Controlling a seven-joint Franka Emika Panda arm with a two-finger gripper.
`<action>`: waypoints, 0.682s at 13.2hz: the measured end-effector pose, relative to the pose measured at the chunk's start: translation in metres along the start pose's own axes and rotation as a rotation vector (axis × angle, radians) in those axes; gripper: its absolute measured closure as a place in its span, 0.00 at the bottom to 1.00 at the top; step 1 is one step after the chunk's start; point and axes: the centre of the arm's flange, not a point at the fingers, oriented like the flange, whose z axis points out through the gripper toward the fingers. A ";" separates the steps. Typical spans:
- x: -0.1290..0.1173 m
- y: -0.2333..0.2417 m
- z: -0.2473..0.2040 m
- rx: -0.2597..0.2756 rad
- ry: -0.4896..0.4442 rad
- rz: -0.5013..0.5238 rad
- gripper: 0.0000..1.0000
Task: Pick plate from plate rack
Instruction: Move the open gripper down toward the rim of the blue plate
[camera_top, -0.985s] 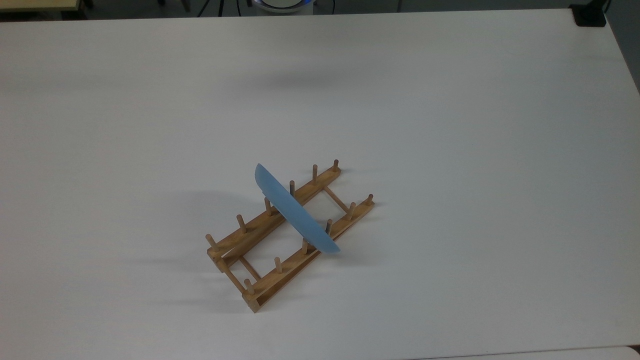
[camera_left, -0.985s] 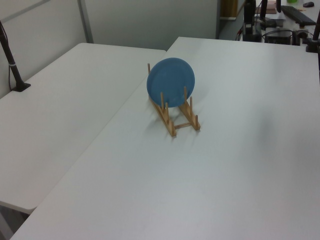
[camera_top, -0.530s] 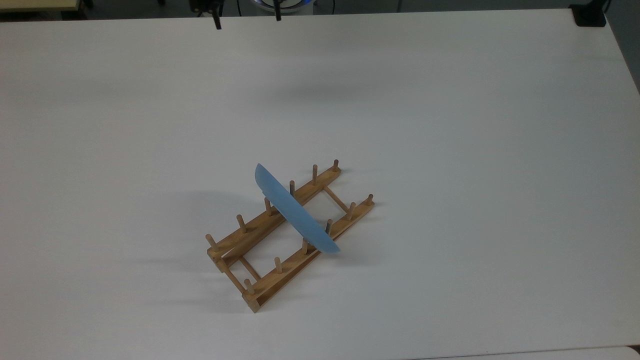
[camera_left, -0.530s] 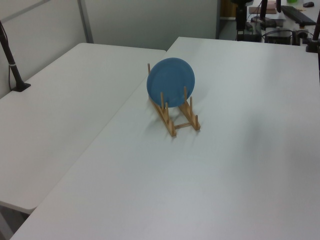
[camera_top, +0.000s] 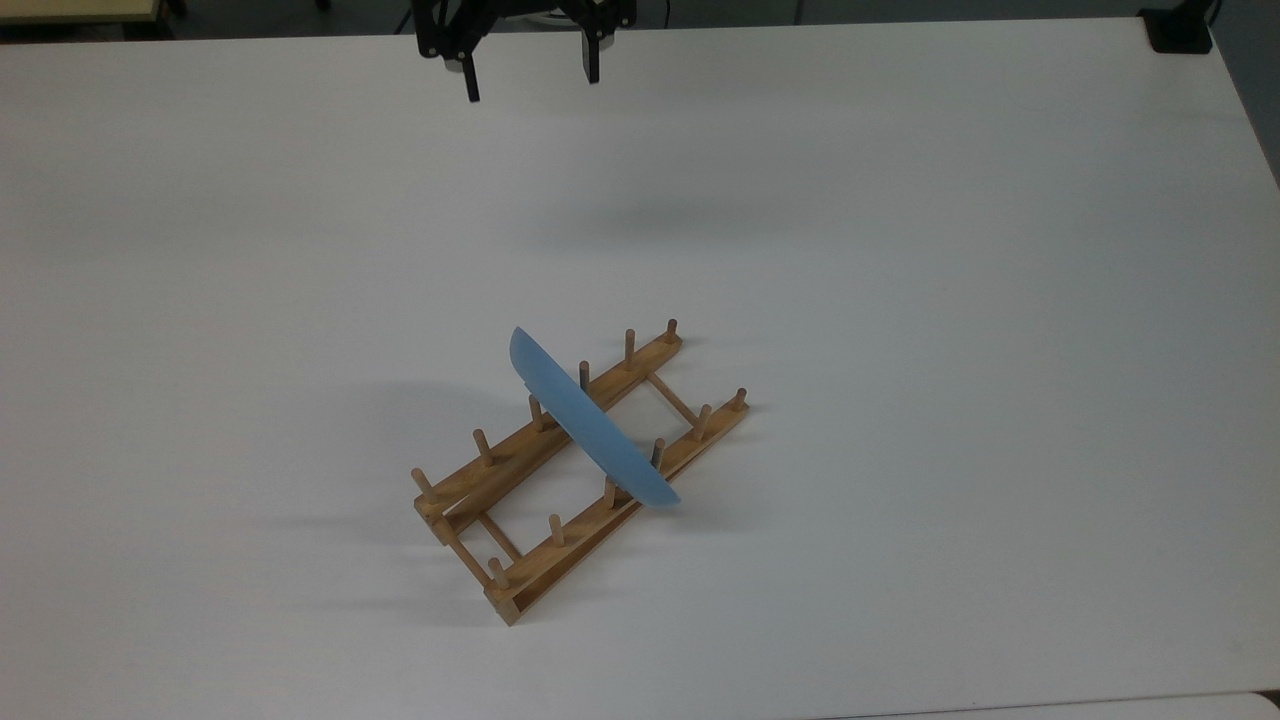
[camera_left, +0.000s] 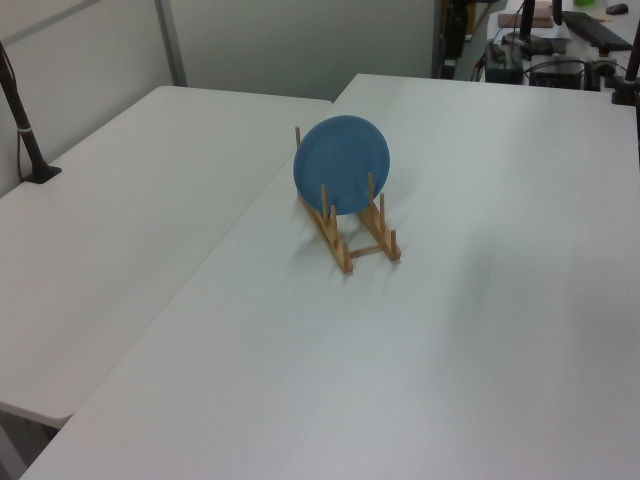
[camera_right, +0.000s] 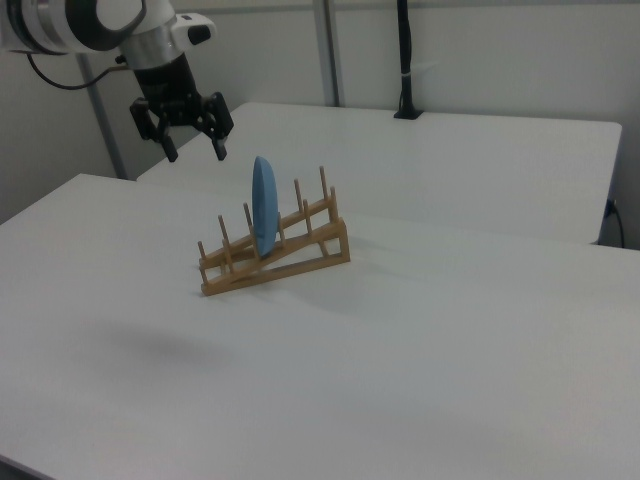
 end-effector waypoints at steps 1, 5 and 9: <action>0.005 0.000 0.000 -0.016 0.028 -0.005 0.10; 0.031 -0.001 0.026 -0.107 0.103 -0.041 0.19; 0.062 -0.002 0.079 -0.229 0.142 -0.099 0.33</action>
